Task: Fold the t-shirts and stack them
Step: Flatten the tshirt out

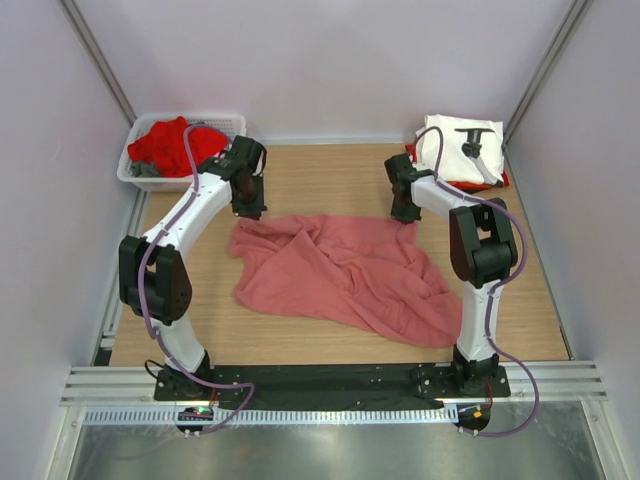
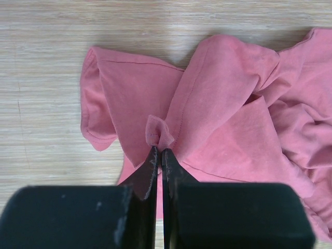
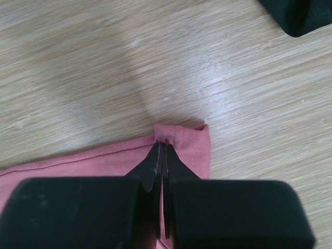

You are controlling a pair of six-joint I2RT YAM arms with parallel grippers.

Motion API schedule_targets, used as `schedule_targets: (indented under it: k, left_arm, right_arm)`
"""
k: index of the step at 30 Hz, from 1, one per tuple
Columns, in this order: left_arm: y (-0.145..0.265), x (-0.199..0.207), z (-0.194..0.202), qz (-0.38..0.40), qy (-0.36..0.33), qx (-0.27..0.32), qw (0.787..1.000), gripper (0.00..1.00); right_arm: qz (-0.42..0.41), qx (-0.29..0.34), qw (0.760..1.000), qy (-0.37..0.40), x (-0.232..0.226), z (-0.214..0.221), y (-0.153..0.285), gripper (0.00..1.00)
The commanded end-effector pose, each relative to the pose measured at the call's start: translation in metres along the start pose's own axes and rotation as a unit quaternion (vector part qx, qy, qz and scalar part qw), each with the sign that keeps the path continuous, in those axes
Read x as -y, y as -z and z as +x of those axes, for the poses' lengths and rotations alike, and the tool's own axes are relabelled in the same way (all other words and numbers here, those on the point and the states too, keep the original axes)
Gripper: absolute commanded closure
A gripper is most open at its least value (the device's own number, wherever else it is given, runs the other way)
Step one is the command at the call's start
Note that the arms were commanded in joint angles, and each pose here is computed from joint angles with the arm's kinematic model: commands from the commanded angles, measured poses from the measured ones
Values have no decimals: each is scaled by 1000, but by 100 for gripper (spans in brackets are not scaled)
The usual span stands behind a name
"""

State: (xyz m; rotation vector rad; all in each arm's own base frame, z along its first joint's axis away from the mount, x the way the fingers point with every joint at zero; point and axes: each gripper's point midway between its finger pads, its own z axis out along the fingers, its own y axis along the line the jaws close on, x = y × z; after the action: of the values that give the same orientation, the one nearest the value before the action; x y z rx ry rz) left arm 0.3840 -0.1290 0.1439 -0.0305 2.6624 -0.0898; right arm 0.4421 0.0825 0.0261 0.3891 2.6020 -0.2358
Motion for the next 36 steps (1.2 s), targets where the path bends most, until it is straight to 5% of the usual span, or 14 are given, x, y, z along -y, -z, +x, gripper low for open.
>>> schedule_targets:
  k: [1, 5, 12, 36]
  left_arm:
    - [12, -1, -10, 3, -3, 28, 1000, 100]
    - [13, -1, -9, 3, -3, 27, 1000, 100]
    - [14, -1, -9, 3, -3, 29, 1000, 100]
    - [13, -3, -9, -3, -4, 27, 1000, 100]
  right_arm:
    - [-5, 52, 999, -16, 8, -35, 31, 99]
    - [-27, 64, 997, -20, 2, -46, 42, 73]
    - [-18, 52, 998, -14, -2, -48, 31, 55]
    - [-4, 16, 1000, -15, 10, -14, -9, 55]
